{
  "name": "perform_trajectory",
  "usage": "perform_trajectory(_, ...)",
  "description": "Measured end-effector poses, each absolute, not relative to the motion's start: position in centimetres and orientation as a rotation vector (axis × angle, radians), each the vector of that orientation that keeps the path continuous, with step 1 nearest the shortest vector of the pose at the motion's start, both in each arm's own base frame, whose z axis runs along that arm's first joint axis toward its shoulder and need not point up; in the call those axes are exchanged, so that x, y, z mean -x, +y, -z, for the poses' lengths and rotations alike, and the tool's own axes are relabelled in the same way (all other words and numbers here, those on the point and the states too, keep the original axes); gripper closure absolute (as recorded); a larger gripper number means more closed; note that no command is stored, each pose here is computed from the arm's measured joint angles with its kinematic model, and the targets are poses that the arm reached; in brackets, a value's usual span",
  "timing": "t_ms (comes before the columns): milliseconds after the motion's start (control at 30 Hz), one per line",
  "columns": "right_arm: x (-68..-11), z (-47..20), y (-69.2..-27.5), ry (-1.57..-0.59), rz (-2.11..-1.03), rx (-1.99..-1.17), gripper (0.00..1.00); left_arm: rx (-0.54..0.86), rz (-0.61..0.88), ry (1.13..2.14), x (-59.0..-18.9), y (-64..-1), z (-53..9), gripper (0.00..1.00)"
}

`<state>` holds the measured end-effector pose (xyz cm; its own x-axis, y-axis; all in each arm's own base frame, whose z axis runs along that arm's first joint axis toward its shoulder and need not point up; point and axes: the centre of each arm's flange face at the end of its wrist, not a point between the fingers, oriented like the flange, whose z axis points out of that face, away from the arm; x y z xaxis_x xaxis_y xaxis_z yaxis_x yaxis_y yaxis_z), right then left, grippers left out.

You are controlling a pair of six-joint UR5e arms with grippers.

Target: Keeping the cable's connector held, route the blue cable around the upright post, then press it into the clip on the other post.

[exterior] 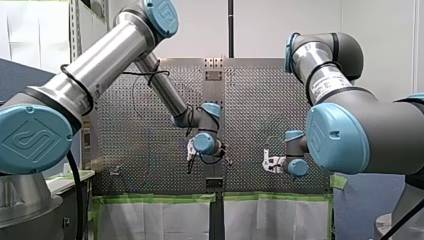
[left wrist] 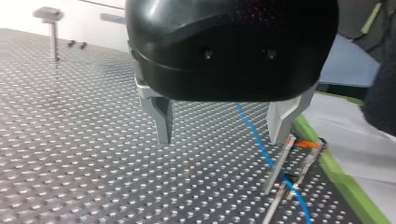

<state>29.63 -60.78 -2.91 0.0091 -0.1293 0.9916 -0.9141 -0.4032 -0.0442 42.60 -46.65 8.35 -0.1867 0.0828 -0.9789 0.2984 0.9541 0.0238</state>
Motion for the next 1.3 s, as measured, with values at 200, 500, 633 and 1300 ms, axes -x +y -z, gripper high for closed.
perform_trajectory(200, -29.6, 2.9, -60.8, -1.094, -1.463, -1.605, 1.00, -0.206, 0.240, 1.719, -41.3, -46.1, -10.2, 0.00)
perform_trajectory(500, -29.6, 2.9, -60.8, -1.097, -1.464, -1.604, 1.00, -0.125, 0.240, 1.723, -38.6, -44.2, -12.3, 0.00)
perform_trajectory(633, -29.6, 3.0, -60.8, -1.099, -1.464, -1.604, 1.00, -0.122, 0.241, 1.724, -37.2, -43.3, -13.3, 0.00)
perform_trajectory(1300, -29.6, 3.1, -60.8, -1.099, -1.464, -1.604, 1.00, -0.108, 0.224, 1.724, -31.4, -38.4, -16.8, 0.00)
